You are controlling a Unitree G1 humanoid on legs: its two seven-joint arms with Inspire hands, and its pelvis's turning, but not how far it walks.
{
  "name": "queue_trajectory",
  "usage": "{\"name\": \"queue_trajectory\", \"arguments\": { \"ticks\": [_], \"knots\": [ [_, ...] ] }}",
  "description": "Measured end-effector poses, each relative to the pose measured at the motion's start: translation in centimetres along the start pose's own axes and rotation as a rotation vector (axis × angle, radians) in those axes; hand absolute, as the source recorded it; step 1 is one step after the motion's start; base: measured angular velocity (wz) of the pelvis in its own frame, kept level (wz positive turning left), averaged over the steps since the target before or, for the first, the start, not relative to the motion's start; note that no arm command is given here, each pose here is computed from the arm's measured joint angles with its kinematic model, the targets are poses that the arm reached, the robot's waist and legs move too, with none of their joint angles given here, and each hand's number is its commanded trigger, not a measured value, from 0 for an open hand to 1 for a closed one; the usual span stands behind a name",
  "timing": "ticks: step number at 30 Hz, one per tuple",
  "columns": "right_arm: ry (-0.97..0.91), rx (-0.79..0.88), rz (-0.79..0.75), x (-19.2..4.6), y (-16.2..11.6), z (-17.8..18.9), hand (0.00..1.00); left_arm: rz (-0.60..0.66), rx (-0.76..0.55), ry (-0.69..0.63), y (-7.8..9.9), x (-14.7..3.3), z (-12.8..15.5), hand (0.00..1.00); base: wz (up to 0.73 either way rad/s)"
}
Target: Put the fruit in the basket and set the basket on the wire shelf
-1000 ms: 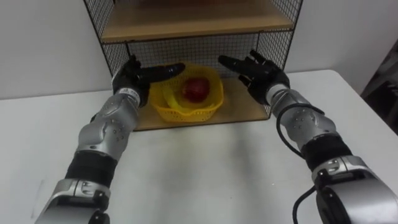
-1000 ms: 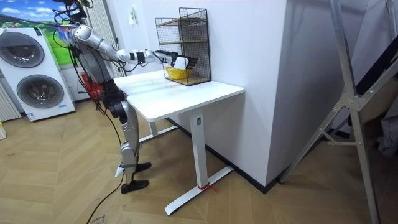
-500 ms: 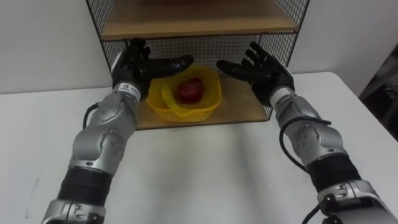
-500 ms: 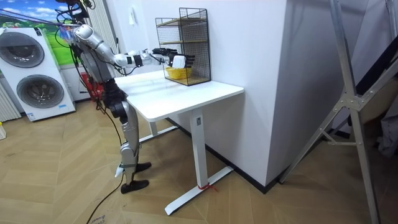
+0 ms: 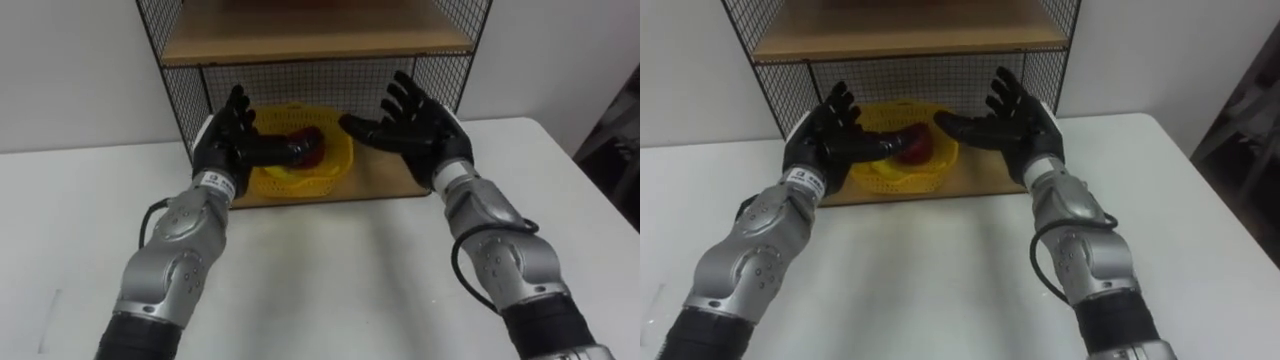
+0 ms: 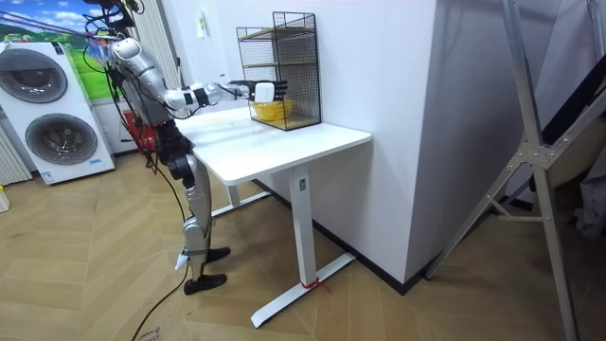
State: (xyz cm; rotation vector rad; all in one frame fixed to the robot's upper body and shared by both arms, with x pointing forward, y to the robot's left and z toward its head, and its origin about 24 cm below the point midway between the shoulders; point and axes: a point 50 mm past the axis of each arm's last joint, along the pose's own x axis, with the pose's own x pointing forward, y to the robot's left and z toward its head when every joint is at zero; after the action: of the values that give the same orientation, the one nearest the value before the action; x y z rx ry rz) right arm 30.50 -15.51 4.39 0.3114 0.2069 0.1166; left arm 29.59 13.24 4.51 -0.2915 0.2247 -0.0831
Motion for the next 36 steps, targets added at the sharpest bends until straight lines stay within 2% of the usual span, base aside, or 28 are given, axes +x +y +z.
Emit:
{"name": "queue_trajectory", "arguments": {
  "ticks": [4,9,14,20,23,28,31,34,36],
  "knots": [
    [-0.010,0.005,0.006,-1.2,0.0,-0.4,0.00,-0.008,-0.008,0.010,0.3,-1.0,-0.8,0.00,0.00],
    [-0.062,-0.060,0.042,-2.8,0.5,0.0,0.00,-0.013,-0.003,-0.039,0.6,-2.7,-0.6,0.00,0.00],
    [-0.101,-0.104,0.067,-4.2,0.6,0.2,0.00,-0.024,0.029,-0.075,1.0,-3.5,-0.3,0.00,0.00],
    [-0.148,-0.167,0.062,-6.1,0.3,0.3,0.00,-0.037,0.033,-0.102,2.0,-6.2,-0.9,0.00,0.00],
    [-0.135,-0.167,0.037,-7.3,-0.3,-0.5,0.00,-0.019,-0.016,-0.099,2.7,-7.7,-1.6,0.00,0.00],
    [-0.146,-0.153,-0.026,-9.6,-1.4,-1.5,0.00,0.065,-0.016,-0.167,3.9,-9.4,-1.3,0.00,0.00],
    [-0.170,-0.151,-0.066,-10.8,-2.2,-1.8,0.00,0.136,0.044,-0.219,4.7,-10.2,-1.1,0.00,0.00],
    [-0.206,-0.155,-0.173,-12.3,-3.8,-1.8,0.00,0.290,0.090,-0.278,6.7,-11.7,-0.7,0.00,0.00],
    [-0.232,-0.160,-0.275,-13.5,-5.2,-1.6,0.00,0.443,0.129,-0.353,8.4,-13.1,0.3,0.00,0.00]
  ]
}}
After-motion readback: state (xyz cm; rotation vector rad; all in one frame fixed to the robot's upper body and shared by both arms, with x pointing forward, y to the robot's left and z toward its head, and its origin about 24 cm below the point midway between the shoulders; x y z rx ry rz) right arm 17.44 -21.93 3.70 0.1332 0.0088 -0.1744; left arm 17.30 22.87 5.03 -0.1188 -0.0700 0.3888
